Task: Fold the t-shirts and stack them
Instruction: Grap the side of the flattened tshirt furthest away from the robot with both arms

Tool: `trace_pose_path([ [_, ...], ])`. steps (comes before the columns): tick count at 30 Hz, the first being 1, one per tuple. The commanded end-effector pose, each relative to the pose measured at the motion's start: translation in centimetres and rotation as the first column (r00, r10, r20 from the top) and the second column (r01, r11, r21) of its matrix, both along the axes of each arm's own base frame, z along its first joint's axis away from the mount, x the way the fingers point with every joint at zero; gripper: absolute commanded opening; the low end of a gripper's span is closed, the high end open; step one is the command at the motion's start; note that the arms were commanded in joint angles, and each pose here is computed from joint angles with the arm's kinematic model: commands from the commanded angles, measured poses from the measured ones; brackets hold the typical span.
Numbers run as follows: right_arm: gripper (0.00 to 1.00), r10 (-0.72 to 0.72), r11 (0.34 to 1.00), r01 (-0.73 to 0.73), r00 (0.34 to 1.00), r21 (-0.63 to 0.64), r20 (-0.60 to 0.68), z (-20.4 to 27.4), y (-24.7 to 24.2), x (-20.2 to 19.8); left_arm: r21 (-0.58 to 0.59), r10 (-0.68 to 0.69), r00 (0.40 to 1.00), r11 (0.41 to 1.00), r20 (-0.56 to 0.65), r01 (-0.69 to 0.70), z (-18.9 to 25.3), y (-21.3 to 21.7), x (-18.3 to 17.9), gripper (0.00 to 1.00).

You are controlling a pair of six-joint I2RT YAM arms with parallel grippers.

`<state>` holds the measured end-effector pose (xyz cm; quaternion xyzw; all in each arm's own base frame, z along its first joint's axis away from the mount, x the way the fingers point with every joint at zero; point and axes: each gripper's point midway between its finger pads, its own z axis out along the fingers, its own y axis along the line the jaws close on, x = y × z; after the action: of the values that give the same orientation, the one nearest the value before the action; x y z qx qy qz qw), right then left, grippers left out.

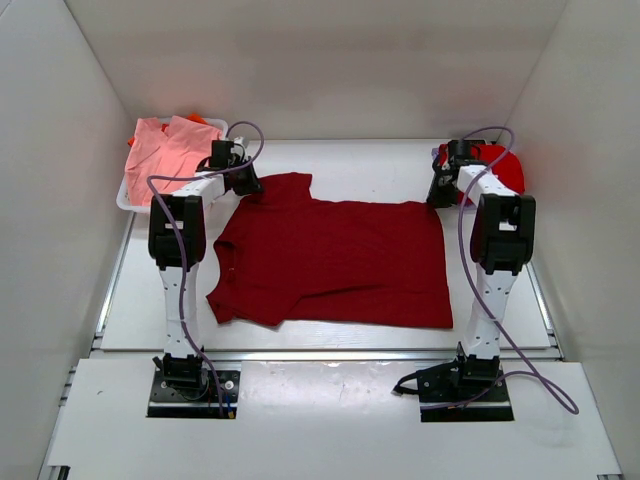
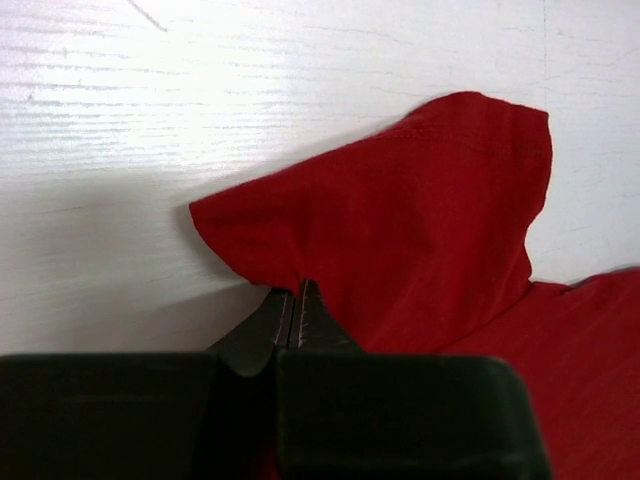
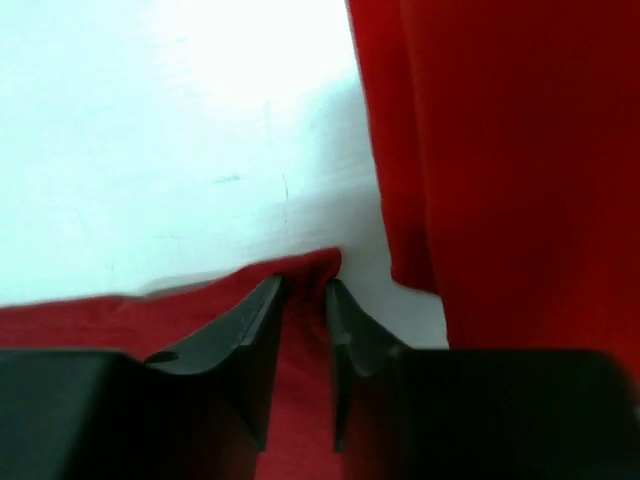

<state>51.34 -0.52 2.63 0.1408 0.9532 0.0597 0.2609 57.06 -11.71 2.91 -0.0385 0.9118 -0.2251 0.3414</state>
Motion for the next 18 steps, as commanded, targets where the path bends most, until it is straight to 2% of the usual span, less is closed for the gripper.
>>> trace_pose_path([
  [1,0.05,0.002,1.0,-0.002,1.0,-0.007,0.001,0.3,-0.3,1.3,-0.034,-0.017,0.995,0.999,0.1,0.021,5.7,0.1,0.3,0.0],
  [2,0.0,0.004,1.0,-0.004,1.0,-0.003,-0.023,-0.2,-0.3,1.1,-0.04,-0.018,0.995,0.999,0.103,0.022,6.1,0.1,0.1,0.0],
  [7,0.0,0.046,0.997,-0.044,0.999,-0.065,0.026,1.9,-0.1,2.1,-0.052,-0.025,0.993,0.998,0.116,0.032,7.5,0.5,-0.4,0.0],
  [12,0.0,0.076,0.992,-0.063,0.991,-0.109,0.112,5.5,0.4,2.1,-0.041,-0.037,0.982,0.998,0.188,0.045,11.9,0.6,-1.9,0.0],
  [18,0.01,0.118,0.989,-0.102,0.98,-0.107,0.16,8.2,1.4,-1.1,-0.022,-0.046,0.978,0.998,0.202,0.051,13.9,1.3,-6.4,0.0],
])
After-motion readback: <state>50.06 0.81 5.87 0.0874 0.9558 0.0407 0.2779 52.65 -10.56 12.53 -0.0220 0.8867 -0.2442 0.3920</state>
